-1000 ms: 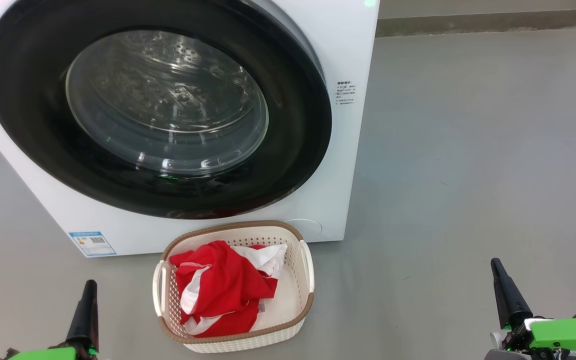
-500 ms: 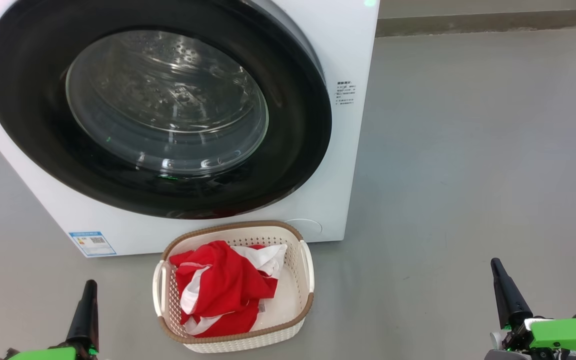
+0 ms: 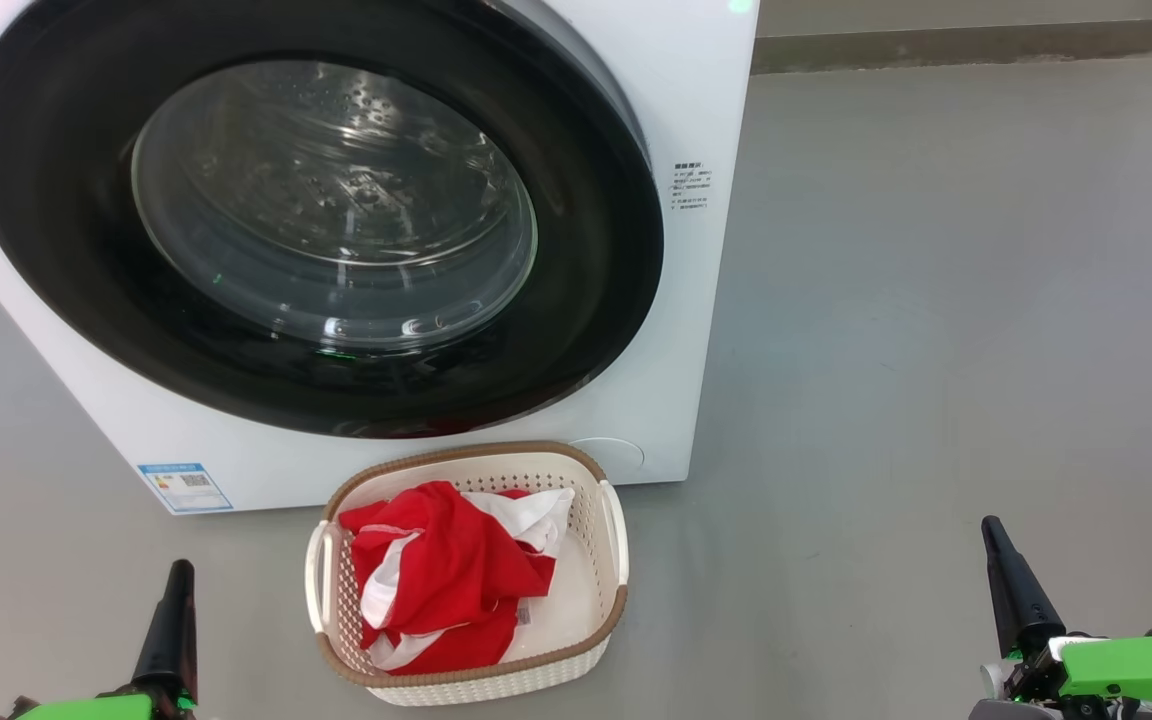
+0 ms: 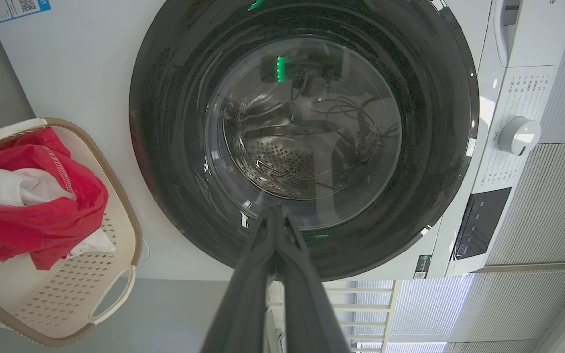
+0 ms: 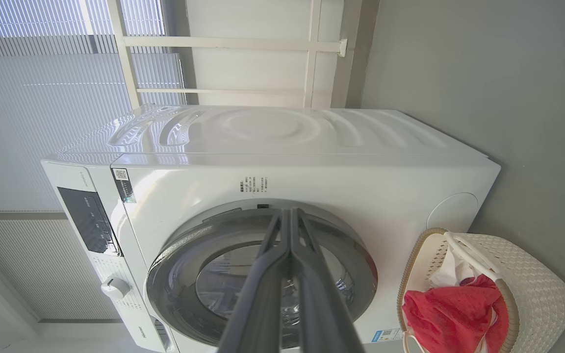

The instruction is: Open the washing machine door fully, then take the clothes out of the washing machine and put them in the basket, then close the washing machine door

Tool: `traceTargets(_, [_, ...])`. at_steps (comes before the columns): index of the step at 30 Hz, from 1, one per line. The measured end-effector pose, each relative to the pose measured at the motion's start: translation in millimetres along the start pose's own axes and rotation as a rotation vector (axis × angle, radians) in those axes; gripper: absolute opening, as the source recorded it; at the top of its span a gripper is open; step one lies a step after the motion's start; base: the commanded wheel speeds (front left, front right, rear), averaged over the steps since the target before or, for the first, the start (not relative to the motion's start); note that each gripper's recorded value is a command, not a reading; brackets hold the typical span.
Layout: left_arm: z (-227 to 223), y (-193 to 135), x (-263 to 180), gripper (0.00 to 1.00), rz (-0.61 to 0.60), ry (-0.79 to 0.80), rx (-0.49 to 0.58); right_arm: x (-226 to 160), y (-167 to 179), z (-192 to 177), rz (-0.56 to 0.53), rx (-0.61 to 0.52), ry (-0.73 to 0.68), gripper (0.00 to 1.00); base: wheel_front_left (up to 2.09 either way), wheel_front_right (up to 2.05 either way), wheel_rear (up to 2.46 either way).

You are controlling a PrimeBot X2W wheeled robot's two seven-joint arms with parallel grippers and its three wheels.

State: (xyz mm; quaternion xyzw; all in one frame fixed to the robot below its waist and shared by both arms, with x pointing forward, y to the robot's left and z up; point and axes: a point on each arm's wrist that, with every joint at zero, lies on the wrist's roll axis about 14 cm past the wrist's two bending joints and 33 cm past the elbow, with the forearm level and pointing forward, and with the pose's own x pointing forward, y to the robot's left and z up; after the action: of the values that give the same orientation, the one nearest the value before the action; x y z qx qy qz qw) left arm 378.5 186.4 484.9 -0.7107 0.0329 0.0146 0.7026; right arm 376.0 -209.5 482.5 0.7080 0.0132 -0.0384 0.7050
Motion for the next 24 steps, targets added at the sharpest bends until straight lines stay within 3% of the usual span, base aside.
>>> traceTargets(24, [0.1,0.0,0.0,0.0,0.0,0.0,0.0,0.0,0.0,-0.1,0.0,0.0,0.0,0.0,0.0,0.0,0.0])
